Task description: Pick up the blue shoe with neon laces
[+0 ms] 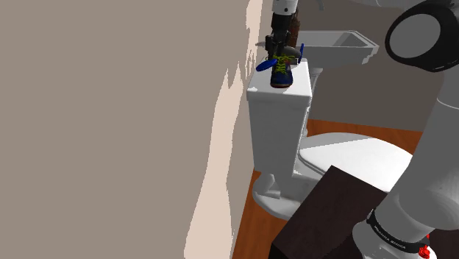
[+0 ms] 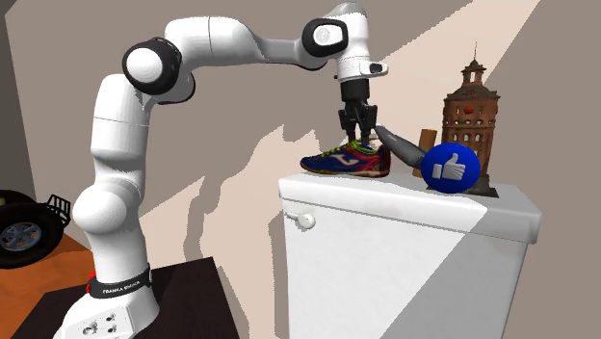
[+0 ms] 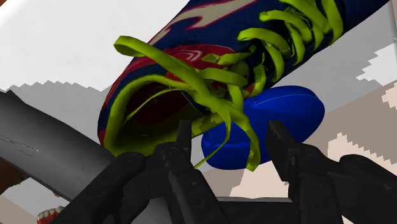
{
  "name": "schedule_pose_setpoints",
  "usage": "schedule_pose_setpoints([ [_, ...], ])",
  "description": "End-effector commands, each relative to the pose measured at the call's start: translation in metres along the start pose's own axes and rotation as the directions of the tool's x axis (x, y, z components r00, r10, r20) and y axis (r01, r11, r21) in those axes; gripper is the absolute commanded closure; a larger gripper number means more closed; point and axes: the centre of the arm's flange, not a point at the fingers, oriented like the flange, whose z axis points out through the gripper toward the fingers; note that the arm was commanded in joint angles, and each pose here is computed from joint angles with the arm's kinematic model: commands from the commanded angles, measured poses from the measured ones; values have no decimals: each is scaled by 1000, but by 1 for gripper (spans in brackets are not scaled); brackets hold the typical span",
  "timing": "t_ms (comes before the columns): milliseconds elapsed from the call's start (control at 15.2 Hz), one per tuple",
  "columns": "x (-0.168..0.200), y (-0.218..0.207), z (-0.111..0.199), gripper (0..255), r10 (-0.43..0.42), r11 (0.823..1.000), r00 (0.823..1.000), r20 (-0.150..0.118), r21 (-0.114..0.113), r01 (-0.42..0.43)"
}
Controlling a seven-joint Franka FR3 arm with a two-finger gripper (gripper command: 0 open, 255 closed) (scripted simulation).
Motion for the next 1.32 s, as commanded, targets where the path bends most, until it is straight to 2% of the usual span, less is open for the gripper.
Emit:
schedule_pose_setpoints([
  [0,0,0,0,255,0,1000,1000,1,0,0],
  [132,0,0,0,255,0,1000,1000,1,0,0],
  [1122,9,1,-78,255,0,1000,1000,1,0,0],
  [1254,9,1,-79,255,0,1000,1000,1,0,0],
])
